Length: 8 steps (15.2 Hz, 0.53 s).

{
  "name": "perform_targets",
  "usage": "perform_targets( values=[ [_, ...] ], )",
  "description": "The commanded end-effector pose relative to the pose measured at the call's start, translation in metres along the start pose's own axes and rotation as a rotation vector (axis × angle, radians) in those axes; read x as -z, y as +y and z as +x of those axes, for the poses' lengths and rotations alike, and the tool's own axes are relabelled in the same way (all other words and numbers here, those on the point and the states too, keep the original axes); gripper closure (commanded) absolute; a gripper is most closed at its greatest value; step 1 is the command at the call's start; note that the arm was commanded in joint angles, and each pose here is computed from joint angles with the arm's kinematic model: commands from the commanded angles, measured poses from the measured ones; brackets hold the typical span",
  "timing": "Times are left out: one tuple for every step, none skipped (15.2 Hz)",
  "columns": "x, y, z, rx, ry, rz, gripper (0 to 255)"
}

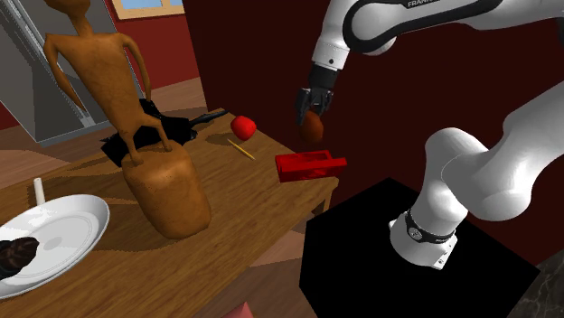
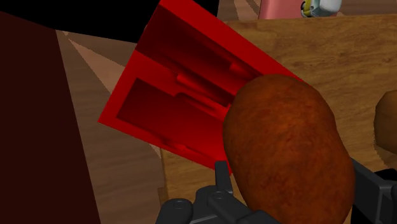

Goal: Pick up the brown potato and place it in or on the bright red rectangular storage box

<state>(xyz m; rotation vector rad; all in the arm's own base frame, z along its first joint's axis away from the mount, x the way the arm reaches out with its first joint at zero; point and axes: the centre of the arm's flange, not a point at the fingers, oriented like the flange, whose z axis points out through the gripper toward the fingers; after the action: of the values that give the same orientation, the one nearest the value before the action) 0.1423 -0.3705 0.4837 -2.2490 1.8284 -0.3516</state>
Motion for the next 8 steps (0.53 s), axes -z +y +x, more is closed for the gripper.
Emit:
perform_targets(
  values=[
    [-0.009,0.004,-0.001,0.001,0.000,0.000,255],
    [-0.014,0.006,-0.001,0.001,0.000,0.000,255],
    [-0.019,0.008,-0.001,0.001,0.000,0.000,255],
    [-0.024,0.009,-0.001,0.001,0.000,0.000,255],
    [-0.029,0.011,-0.002,0.001,0.000,0.000,255],
    [-0.034,0.013,-0.002,0.001,0.000,0.000,255],
    [-0.039,0.014,-0.002,0.001,0.000,0.000,255],
    [-0.044,0.016,-0.002,0.001,0.000,0.000,255]
  ],
)
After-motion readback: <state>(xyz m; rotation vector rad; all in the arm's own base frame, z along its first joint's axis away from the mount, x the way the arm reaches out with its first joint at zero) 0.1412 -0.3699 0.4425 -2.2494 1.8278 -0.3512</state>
